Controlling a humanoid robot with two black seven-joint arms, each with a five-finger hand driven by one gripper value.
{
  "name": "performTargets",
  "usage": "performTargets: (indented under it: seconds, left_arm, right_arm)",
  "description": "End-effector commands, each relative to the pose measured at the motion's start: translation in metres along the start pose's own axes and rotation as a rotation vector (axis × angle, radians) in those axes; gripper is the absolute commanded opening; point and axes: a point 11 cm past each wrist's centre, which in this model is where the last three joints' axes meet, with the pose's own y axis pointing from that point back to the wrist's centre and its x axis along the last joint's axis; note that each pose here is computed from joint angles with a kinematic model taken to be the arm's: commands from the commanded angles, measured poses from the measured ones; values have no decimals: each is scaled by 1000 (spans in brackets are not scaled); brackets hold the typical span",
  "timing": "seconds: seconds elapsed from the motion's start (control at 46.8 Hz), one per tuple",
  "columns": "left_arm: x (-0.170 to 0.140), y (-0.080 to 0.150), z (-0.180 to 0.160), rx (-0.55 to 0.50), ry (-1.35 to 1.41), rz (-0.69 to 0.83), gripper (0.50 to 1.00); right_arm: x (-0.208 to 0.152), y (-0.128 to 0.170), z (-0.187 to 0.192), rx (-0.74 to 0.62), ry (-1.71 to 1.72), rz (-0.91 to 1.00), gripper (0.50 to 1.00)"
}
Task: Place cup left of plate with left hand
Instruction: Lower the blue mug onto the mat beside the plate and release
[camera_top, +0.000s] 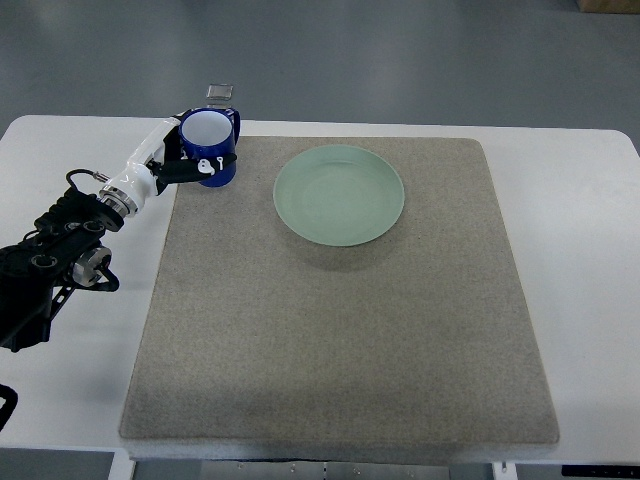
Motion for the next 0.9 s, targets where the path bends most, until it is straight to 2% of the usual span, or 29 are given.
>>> performTargets:
  seconds: [0.0,0.171,0.321,0.385,0.599,0.663,0.877]
  left_arm:
    - [-1,0,-2,4,3,1,786]
    - [-1,1,-4,9,-18,22,836]
    - [-1,2,-6,14,-26,30,846]
    - [-2,2,-6,15,-24,29,876]
    - [-4,6,-12,26,-18,30,891]
    - [-4,6,-12,26,-15,31,926]
    - [-7,7,-15,31,-9,29,964]
  right_arm:
    - [0,0,0,0,0,-1,932]
    - [0,0,0,0,0,-1,932]
    - [0,0,0,0,0,-1,932]
    - [0,0,0,0,0,-1,932]
    - [0,0,0,0,0,-1,932]
    - [0,0,0,0,1,-1,932]
    - [0,0,0,0,0,-1,932]
